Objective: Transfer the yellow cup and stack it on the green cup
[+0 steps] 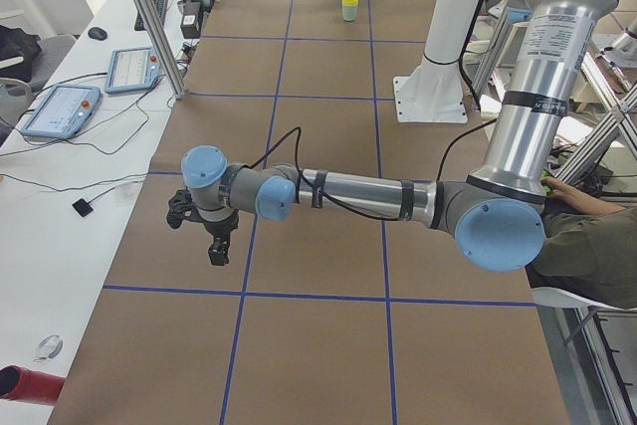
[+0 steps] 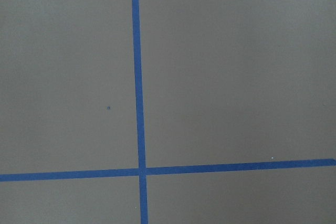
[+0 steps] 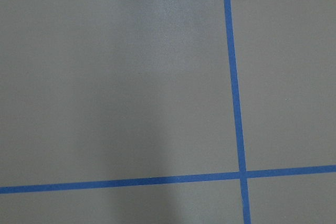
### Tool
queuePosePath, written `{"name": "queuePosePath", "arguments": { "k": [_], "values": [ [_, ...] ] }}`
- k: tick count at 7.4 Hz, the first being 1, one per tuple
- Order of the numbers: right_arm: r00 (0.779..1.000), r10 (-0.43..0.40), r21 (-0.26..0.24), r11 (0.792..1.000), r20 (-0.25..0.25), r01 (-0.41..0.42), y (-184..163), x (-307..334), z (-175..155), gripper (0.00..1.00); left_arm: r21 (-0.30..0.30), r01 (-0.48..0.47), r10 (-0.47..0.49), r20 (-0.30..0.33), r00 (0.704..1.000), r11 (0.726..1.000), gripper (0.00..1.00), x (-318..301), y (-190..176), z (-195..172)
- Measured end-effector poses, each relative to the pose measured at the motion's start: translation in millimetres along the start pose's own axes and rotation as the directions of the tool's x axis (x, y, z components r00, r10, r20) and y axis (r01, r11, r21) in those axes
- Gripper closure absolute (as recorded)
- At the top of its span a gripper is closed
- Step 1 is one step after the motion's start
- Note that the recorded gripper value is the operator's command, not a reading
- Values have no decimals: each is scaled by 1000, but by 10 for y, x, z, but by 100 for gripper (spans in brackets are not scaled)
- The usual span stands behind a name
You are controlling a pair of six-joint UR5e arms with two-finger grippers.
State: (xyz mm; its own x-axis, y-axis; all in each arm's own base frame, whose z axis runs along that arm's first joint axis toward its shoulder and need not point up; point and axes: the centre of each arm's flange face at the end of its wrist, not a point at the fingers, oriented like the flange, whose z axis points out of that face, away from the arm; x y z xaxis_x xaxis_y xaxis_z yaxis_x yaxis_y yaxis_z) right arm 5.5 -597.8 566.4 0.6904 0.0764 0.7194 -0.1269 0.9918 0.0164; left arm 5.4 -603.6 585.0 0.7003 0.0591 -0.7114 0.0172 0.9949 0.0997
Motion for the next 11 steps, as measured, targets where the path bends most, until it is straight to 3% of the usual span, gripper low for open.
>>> {"name": "queuePosePath", "arguments": {
  "k": [3,11],
  "values": [
    [1000,-4,2,1000,7,4,10,-15,-13,0,-5,1,-1,-32,1000,1000,0,53,6,-20],
    [1000,-14,11,1000,12,13,24,-32,-37,0,14,-18,18,-37,999,1000,0,142,-1,-121]
  ]
}}
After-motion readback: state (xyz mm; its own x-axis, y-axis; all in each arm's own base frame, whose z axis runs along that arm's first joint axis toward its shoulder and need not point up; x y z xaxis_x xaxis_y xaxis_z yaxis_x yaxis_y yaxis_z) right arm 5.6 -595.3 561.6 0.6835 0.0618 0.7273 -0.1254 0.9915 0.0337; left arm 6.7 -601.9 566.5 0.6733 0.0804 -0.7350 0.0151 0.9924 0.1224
